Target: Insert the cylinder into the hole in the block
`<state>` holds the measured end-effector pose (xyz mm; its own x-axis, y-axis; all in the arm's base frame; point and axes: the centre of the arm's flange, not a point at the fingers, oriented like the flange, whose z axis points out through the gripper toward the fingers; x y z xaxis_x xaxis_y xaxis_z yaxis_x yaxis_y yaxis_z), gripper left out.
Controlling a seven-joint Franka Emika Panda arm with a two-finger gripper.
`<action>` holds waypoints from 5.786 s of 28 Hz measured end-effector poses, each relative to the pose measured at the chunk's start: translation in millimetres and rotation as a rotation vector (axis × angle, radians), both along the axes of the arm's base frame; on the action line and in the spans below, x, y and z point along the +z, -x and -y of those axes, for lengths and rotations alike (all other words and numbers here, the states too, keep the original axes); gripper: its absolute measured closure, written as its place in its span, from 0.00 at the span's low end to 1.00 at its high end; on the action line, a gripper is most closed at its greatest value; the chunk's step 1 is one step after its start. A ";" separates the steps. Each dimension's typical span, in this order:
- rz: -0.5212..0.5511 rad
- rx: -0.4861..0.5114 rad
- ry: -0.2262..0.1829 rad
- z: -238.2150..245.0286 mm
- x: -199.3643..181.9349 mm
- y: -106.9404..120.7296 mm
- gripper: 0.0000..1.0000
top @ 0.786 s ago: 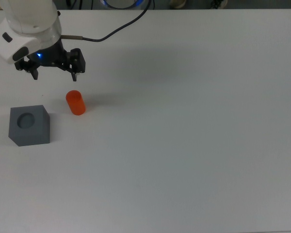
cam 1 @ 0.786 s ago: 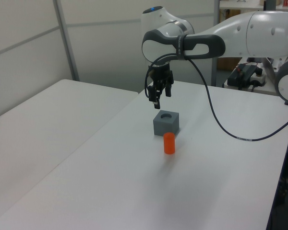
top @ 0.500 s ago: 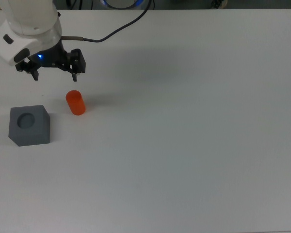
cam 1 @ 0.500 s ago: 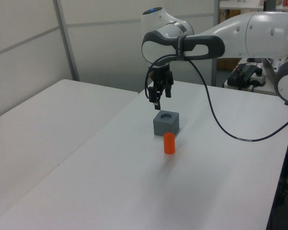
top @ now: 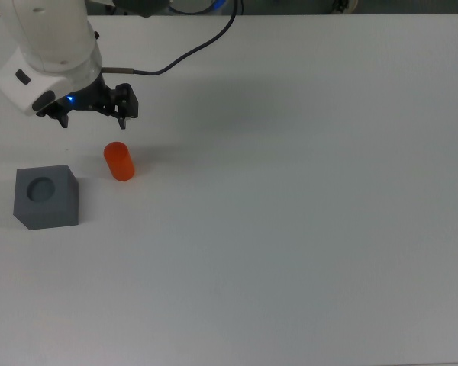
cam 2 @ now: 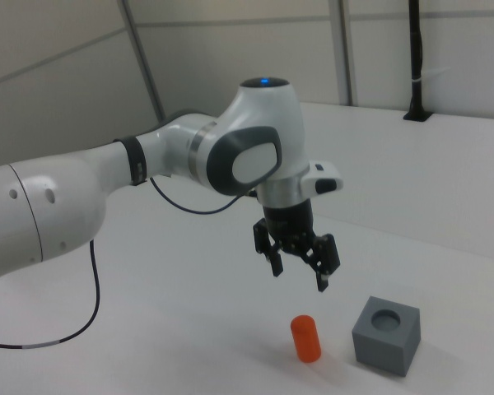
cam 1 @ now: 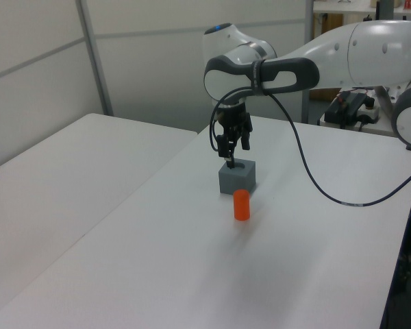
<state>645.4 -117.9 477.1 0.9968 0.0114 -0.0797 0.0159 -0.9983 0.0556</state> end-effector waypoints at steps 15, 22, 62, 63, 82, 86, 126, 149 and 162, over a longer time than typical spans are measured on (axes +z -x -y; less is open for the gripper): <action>0.141 0.054 -0.013 -0.8 -50.7 37.8 0.00; 0.114 0.073 -0.010 -7.5 -79.8 35.8 0.00; 0.237 0.005 -0.008 27.6 -41.0 -4.0 0.49; 0.251 -0.011 -0.013 34.9 -35.1 -4.4 0.49; 0.311 -0.154 -0.019 117.2 -21.3 -1.6 0.49; 0.319 -0.153 -0.011 118.0 -28.8 -8.0 0.49; 0.354 -0.130 -0.008 107.8 -14.9 -19.9 0.00; 0.104 0.038 0.023 23.8 53.1 -4.6 0.00; 0.093 0.076 0.022 -0.3 48.2 -9.6 0.00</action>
<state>654.9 -117.6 525.2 0.9962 0.0861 0.0122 0.0848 -0.9930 0.0821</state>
